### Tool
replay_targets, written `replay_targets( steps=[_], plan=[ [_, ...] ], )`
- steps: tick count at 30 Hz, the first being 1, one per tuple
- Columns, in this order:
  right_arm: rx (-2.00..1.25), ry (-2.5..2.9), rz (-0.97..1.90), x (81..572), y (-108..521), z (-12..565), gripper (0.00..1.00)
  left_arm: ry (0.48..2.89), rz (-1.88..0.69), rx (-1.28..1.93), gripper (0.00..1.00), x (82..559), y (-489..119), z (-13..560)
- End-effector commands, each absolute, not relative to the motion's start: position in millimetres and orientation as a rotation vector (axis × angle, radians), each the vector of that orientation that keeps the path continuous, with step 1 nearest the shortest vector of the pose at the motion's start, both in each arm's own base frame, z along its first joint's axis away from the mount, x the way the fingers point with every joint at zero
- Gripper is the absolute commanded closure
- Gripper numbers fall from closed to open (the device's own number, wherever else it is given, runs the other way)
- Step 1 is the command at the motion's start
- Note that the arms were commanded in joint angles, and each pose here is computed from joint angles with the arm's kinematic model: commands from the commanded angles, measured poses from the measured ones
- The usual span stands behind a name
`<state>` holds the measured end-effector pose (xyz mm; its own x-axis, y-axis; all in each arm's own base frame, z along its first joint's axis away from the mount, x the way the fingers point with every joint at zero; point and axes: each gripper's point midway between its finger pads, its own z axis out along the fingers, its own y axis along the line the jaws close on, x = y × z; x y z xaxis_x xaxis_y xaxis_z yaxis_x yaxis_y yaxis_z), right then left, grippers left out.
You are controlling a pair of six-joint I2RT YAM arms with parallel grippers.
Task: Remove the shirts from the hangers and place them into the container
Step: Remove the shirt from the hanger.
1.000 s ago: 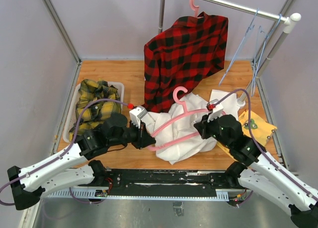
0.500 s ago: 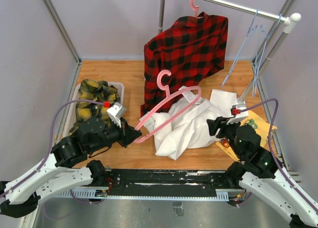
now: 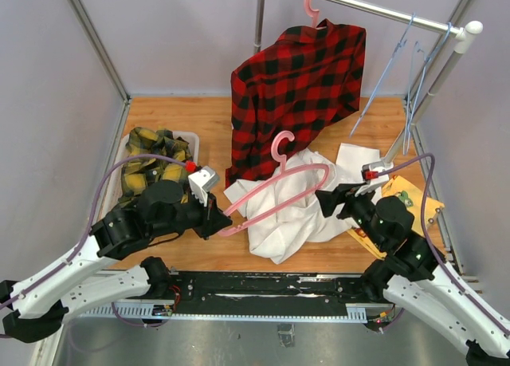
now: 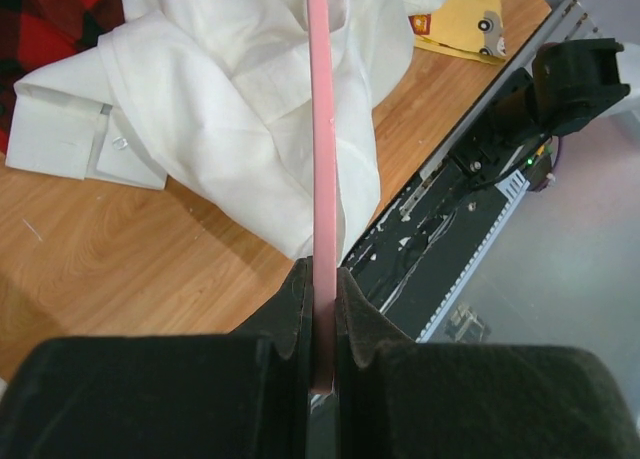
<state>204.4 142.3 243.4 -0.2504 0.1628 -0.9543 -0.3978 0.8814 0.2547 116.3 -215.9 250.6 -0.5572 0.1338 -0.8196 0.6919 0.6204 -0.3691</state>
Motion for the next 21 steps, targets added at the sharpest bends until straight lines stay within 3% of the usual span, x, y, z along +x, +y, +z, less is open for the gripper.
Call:
replay_targets(
  steps=[1,16,21],
  plan=[
    [-0.127,1.76,0.509,214,143,233,0.25,1.965,-0.943,0.659,1.0,115,-219,272],
    [-0.118,1.895,0.492,240,176,191,0.32,1.965,-0.945,0.663,0.99,113,-218,272],
    [0.052,1.914,0.419,247,157,179,0.38,1.96,-0.928,0.667,0.99,113,-214,273]
  ],
)
